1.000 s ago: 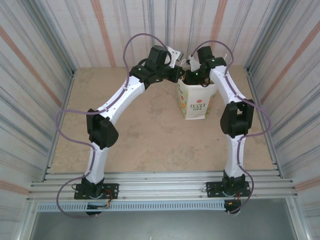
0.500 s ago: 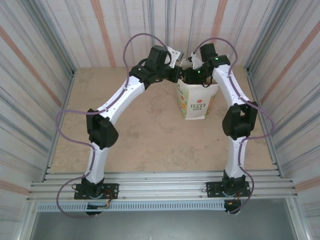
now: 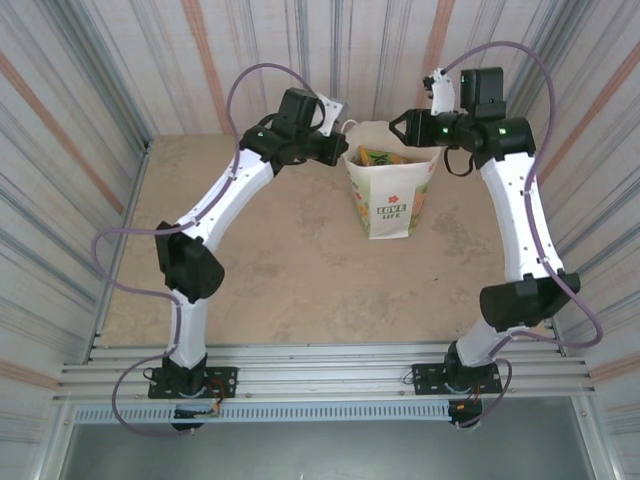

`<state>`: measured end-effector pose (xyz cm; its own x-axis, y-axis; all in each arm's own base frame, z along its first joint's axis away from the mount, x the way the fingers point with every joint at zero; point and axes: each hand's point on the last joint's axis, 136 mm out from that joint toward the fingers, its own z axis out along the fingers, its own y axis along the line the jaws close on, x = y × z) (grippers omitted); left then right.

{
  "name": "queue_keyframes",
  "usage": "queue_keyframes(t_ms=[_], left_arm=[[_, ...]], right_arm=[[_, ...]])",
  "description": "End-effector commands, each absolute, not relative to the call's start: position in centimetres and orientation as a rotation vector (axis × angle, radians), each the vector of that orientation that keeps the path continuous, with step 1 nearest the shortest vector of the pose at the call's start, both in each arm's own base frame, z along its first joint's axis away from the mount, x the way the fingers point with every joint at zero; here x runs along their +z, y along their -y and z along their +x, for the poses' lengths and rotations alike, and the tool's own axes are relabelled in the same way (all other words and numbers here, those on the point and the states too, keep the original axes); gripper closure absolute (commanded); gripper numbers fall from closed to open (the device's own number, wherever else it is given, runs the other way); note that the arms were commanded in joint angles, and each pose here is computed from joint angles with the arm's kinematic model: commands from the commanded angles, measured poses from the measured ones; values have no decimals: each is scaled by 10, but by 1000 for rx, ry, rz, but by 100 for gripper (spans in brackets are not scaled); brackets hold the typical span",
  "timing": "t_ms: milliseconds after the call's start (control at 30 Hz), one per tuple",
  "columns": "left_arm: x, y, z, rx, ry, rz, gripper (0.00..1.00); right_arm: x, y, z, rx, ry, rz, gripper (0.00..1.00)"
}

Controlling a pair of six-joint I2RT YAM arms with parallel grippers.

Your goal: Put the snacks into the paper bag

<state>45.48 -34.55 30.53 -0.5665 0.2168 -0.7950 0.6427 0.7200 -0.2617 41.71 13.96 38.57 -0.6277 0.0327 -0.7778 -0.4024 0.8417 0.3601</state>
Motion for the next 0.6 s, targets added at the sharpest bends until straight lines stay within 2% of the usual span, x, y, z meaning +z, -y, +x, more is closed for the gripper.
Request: queue_keyframes(t_ms=[0,467,567], left_arm=[[350,305,443,-625,-2070,615,100],[346,228,407,-492,-2137,518,100],[342,215,398,-469,-2156,500,97]], right_arm=[[380,-135,410,657,-2172,-212,40],[327,-121,367,648,-2266,-90,40],[316,-120,361,652,-2282,-64,40]])
